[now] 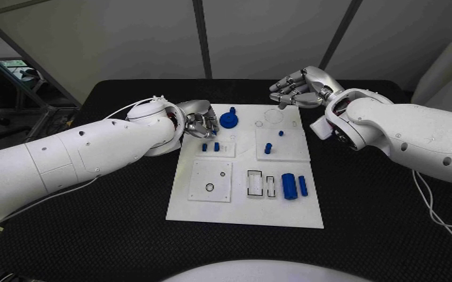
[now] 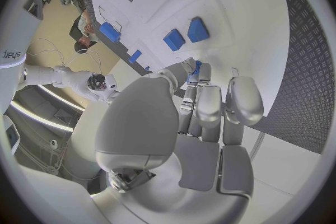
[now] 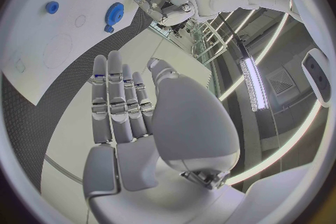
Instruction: Assemble the parts on the task board
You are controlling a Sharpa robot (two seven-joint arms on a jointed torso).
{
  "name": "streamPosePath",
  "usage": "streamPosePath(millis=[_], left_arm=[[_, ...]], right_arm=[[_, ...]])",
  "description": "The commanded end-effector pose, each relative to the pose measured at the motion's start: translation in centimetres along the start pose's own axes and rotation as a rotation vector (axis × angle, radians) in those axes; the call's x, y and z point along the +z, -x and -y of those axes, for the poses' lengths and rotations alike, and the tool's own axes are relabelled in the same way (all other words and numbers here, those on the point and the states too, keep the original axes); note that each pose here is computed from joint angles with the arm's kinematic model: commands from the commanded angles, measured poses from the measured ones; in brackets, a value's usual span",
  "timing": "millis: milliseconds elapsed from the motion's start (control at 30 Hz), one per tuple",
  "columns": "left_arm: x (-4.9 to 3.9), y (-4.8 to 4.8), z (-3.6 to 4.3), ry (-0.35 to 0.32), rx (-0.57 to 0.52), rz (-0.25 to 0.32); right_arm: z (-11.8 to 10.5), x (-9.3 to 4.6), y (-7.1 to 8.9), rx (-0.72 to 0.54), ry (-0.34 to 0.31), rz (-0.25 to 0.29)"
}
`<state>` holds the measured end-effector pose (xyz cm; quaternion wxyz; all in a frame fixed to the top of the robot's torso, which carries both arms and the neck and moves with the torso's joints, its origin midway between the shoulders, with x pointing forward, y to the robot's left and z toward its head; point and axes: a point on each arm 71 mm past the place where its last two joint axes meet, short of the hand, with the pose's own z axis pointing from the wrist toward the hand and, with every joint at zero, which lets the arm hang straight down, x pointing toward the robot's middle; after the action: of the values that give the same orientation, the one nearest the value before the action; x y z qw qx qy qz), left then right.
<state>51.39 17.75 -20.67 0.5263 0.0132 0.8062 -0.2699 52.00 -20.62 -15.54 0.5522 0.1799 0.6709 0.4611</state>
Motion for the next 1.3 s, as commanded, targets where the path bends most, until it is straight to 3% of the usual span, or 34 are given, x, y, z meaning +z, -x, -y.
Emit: streamPosePath(millis=[33, 833, 1300], left_arm=[[0.11, -0.08, 0.09, 0.006, -0.001, -0.014], [0.43, -0.11, 0.01, 0.007, -0.003, -0.019], [0.22, -0.06, -0.49, 0.024, -0.003, -0.016]], right_arm=[[-0.16, 0.02, 0.00, -0.001, 0.007, -0.003], [-0.15, 0.00, 0.01, -0.001, 0.008, -0.006], [0.07, -0.04, 0.14, -0.025, -0.004, -0.011]])
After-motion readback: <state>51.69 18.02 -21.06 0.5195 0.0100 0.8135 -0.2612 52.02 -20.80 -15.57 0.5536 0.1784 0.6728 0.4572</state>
